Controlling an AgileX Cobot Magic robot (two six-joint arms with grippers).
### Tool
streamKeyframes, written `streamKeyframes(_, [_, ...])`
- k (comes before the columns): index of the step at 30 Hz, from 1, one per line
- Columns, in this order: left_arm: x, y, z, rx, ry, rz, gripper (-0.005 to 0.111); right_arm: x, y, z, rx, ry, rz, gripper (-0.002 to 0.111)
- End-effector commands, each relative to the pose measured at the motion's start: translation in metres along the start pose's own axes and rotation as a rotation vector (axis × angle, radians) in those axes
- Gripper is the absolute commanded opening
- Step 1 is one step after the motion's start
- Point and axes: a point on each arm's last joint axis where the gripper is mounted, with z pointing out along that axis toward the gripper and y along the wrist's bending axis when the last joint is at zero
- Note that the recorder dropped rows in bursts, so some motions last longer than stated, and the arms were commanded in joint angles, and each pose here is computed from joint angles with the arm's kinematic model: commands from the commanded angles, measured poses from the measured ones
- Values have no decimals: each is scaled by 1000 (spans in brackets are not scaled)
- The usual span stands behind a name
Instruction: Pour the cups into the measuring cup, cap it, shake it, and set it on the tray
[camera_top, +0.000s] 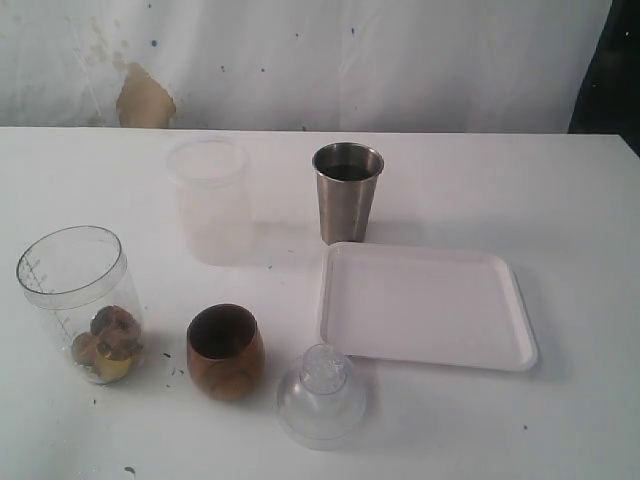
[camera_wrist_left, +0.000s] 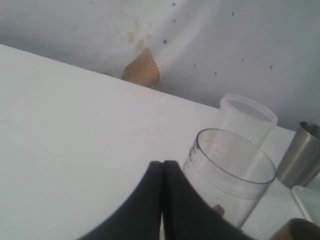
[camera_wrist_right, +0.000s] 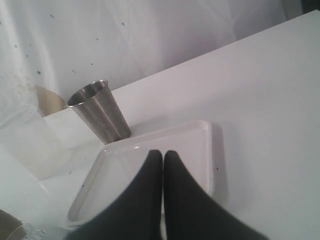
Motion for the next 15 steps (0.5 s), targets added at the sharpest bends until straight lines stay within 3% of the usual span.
streamKeyframes(1, [2, 1, 0, -8, 7, 3, 0, -1, 0, 0, -1, -27, -1, 0])
streamKeyframes(3, [2, 1, 0, -8, 7, 3, 0, -3, 0, 0, -6, -51, 1, 0])
streamKeyframes(5, [2, 1, 0, -8, 7, 3, 0, -17, 3, -2, -38, -201, 15, 0])
streamKeyframes(10, [2, 1, 0, -8, 7, 3, 0, -38, 7, -9, -135, -432, 226, 0])
streamKeyframes(15, [6, 3, 0, -25, 52, -48, 0, -46, 13, -13, -176, -540, 81, 0])
